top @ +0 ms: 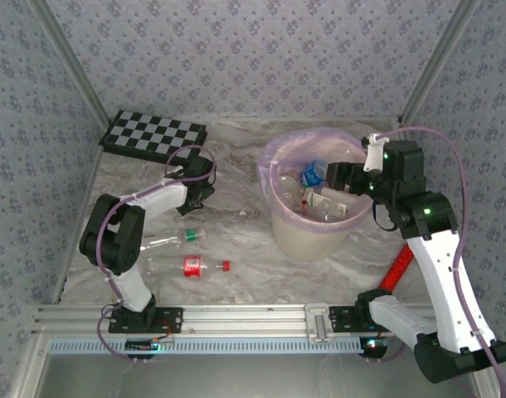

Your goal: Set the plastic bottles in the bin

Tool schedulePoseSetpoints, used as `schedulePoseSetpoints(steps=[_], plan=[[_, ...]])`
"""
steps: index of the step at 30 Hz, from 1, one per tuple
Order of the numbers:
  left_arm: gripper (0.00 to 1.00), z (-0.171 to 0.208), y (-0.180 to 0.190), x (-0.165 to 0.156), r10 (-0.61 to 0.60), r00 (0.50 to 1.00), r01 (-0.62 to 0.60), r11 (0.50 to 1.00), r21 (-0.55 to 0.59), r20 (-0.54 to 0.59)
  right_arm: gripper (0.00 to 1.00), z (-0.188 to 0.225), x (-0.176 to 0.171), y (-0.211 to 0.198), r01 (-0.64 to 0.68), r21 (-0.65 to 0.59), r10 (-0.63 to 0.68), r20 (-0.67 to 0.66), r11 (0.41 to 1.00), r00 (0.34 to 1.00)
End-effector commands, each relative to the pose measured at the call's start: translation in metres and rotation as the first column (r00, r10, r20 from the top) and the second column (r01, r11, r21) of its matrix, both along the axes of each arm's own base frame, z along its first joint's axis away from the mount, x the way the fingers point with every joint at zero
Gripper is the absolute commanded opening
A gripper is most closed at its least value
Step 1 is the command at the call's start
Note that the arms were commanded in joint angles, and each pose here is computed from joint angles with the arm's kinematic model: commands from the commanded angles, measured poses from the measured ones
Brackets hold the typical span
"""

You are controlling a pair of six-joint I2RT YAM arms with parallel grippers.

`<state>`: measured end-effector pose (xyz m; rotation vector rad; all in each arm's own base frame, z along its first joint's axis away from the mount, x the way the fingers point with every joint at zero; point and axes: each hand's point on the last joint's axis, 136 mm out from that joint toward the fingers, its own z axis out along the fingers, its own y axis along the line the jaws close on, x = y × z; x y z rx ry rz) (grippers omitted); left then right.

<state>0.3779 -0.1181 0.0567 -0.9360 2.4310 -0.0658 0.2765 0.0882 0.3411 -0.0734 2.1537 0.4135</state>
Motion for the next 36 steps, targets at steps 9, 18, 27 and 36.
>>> schedulePoseSetpoints(steps=[9,18,27,36], plan=[[0.58,0.027,-0.002,0.004,-0.025,0.999,0.025,1.0,-0.004,0.048,0.85,0.01,-0.009,-0.002,-0.008,0.032,0.007,0.031,0.999,1.0],[0.44,0.103,-0.039,-0.006,-0.322,0.92,0.31,0.947,0.091,0.224,0.86,0.05,0.002,0.028,-0.138,0.158,0.121,0.111,0.978,0.986],[0.27,0.211,-0.108,-0.056,-0.655,0.514,0.637,0.724,0.265,0.554,0.86,0.09,0.016,0.088,-0.362,0.267,0.325,0.171,0.893,0.93],[0.22,0.255,-0.15,-0.113,-0.761,0.17,0.798,0.479,0.366,0.627,0.99,0.113,0.034,0.157,-0.505,0.266,0.45,0.242,0.821,0.86]])
